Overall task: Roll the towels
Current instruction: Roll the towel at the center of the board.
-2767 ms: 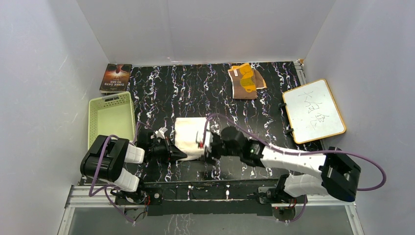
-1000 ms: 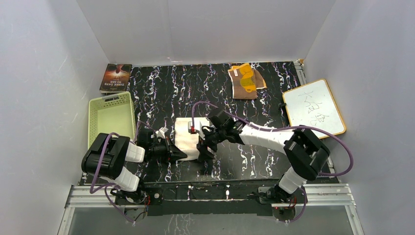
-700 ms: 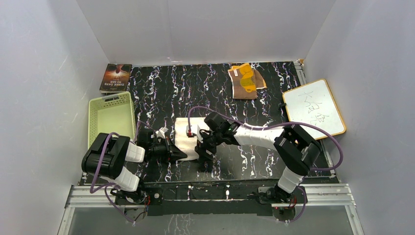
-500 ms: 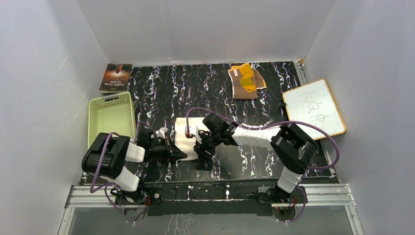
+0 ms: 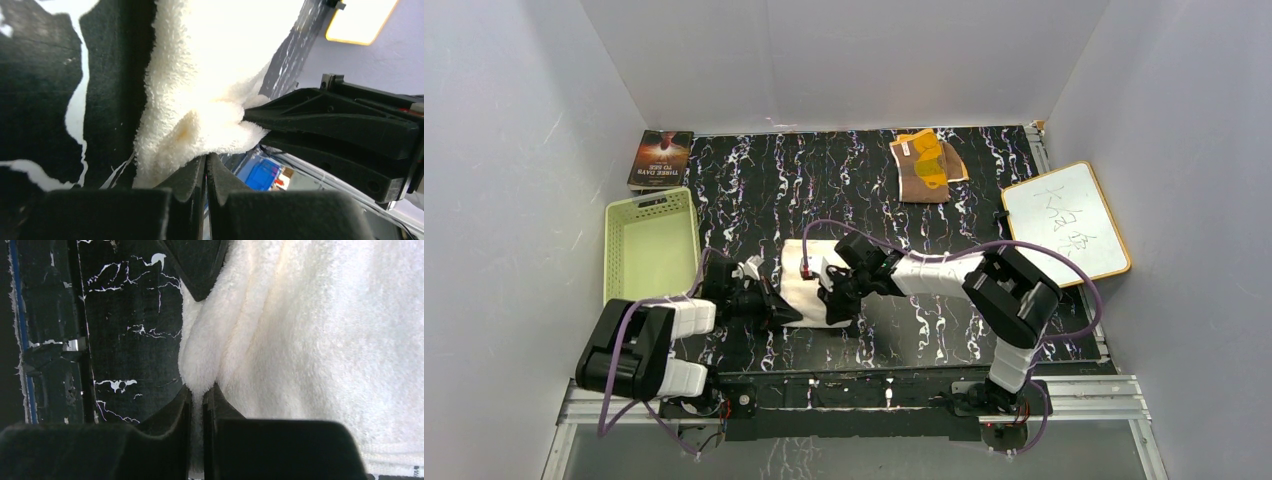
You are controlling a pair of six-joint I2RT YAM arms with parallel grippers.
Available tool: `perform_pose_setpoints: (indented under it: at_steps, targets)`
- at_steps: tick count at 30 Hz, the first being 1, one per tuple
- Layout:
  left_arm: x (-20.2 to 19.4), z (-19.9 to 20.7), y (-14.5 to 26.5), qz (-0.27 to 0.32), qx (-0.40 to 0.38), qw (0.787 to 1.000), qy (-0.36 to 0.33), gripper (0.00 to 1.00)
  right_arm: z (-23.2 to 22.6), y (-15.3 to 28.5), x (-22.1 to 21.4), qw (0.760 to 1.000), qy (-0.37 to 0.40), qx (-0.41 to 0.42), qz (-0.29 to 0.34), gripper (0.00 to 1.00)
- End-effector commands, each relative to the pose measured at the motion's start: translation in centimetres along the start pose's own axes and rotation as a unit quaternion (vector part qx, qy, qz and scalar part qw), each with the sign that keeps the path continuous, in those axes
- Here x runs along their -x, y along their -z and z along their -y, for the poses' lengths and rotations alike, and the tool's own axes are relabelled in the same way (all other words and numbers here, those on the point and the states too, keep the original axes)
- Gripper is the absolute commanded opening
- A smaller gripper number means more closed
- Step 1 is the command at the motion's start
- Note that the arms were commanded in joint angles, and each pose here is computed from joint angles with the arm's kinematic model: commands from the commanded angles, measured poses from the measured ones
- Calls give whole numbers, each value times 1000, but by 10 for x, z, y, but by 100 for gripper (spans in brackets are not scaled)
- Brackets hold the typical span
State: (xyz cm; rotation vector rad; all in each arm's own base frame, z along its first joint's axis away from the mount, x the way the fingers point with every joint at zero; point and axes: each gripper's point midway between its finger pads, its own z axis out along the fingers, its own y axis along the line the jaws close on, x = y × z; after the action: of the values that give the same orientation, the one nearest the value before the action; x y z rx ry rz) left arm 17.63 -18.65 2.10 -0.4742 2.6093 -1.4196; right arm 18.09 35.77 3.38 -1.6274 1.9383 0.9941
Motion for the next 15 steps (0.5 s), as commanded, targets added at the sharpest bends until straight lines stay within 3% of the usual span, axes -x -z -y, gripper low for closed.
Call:
perform_pose_setpoints:
  at_steps: [1,8,15]
  targets:
    - [15,9,11,34,33,999,-16,0,-1,-4,3,999,-26,21,0,0]
    - [26,54,26,45,-8,997,-62,2,-16,11,34,983,-119,130,45,0]
    - [33,73,33,63,-22,994,-82,3,-19,18,52,974,-183,122,57,0]
